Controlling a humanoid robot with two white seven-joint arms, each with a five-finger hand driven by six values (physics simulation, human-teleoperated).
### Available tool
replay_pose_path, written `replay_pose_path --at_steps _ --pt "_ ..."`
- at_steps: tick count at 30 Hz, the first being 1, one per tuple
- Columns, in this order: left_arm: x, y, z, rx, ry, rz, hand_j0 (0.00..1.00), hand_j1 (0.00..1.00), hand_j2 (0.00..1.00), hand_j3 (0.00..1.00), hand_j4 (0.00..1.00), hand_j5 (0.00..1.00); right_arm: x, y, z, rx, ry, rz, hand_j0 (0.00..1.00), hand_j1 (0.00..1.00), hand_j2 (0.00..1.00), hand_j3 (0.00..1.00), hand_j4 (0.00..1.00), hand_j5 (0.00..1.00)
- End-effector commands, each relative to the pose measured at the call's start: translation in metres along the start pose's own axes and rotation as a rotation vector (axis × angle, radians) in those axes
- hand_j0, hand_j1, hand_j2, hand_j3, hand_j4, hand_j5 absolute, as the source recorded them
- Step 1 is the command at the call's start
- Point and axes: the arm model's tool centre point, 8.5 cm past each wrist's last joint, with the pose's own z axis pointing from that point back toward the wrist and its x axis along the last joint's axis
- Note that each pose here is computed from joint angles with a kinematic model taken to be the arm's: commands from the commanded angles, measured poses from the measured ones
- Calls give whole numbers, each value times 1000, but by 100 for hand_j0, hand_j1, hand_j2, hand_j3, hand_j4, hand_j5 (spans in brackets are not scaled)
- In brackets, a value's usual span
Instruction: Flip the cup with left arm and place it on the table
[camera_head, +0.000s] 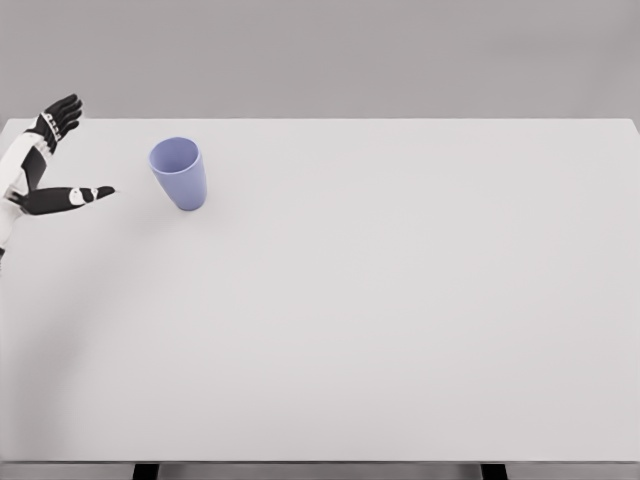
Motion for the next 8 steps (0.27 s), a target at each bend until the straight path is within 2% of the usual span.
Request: replay_pose_path --at_steps 1,3,5,6,8 --pt "17 0 -4 -77 -28 -49 100 100 100 100 100 100 1 0 0 1 -2 -2 100 100 100 100 100 100" --pt "27 6 -2 -123 -30 -94 100 100 100 100 100 100 0 0 0 0 0 0 100 100 100 100 100 100" --pt "24 -8 -2 -177 -20 -67 100 100 100 100 100 100 0 0 0 -1 0 0 100 100 100 100 100 100" --pt "27 -10 -2 -189 -27 -64 100 100 100 100 100 100 0 0 0 0 0 0 100 100 100 100 100 100" --pt "32 -2 0 -198 -28 -80 100 100 100 100 100 100 0 0 0 0 0 0 100 100 100 100 100 100"
